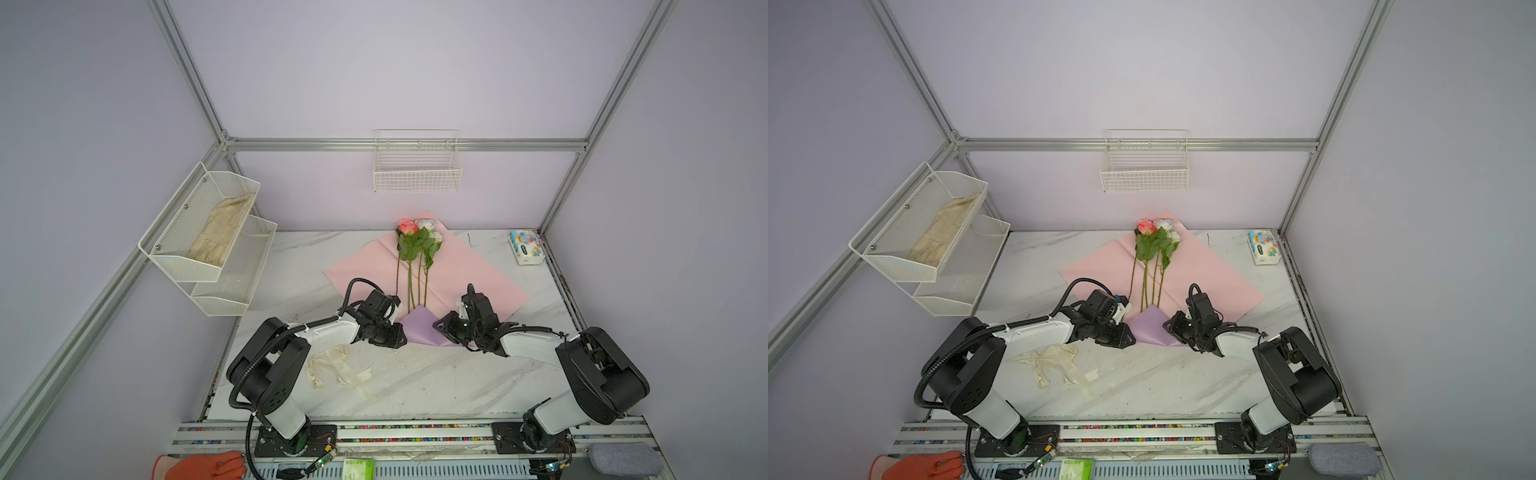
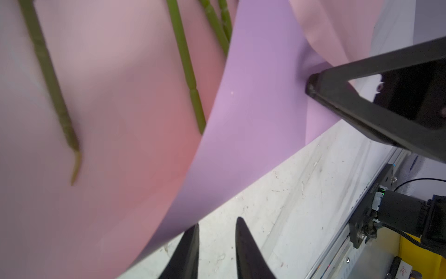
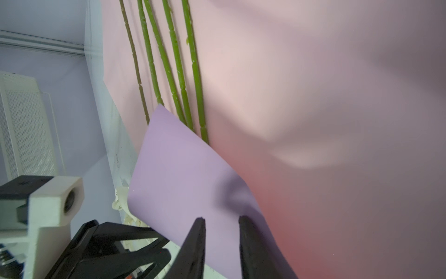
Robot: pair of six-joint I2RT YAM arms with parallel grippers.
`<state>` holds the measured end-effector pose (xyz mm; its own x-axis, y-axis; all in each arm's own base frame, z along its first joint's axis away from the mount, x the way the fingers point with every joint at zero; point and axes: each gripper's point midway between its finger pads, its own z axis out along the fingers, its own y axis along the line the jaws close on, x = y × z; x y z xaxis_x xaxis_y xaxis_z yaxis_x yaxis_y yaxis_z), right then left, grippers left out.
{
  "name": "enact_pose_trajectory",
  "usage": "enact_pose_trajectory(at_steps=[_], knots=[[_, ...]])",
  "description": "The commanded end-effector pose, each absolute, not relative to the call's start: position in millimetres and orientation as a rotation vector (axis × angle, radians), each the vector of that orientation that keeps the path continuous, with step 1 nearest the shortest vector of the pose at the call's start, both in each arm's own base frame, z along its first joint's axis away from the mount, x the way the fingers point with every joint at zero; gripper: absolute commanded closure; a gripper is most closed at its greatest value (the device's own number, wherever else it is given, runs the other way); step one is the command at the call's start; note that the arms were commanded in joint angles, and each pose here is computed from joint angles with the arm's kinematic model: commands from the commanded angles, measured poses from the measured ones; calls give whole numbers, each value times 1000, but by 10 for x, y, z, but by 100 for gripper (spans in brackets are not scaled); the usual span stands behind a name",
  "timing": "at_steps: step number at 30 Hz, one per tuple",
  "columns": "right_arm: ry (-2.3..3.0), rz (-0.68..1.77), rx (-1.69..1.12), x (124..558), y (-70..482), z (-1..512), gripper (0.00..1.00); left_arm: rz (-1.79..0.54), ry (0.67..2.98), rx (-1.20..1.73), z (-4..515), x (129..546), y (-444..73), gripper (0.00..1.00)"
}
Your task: Tie the bouquet of fake flowers
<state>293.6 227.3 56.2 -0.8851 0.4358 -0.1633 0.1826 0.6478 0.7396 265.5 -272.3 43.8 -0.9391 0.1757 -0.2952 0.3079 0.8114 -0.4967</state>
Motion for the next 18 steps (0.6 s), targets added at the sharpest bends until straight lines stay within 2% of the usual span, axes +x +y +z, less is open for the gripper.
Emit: enact_pose_trajectory(at_steps=[1,5,11,18], knots=[[2504,1083,495,2934,2228,764,71,-800,2616,383,766,3050,-2884,73],[2510,1096,440,2792,2198,887,70,-777,2629,358,696,3127,-2878,73],[2641,1059,298,2416,2163,787,72,-821,2622,307,732,3172,-2859,72],[2716,1174,130,2113,2308,744,73,-896,2613,236,791,3198,-2809,71]])
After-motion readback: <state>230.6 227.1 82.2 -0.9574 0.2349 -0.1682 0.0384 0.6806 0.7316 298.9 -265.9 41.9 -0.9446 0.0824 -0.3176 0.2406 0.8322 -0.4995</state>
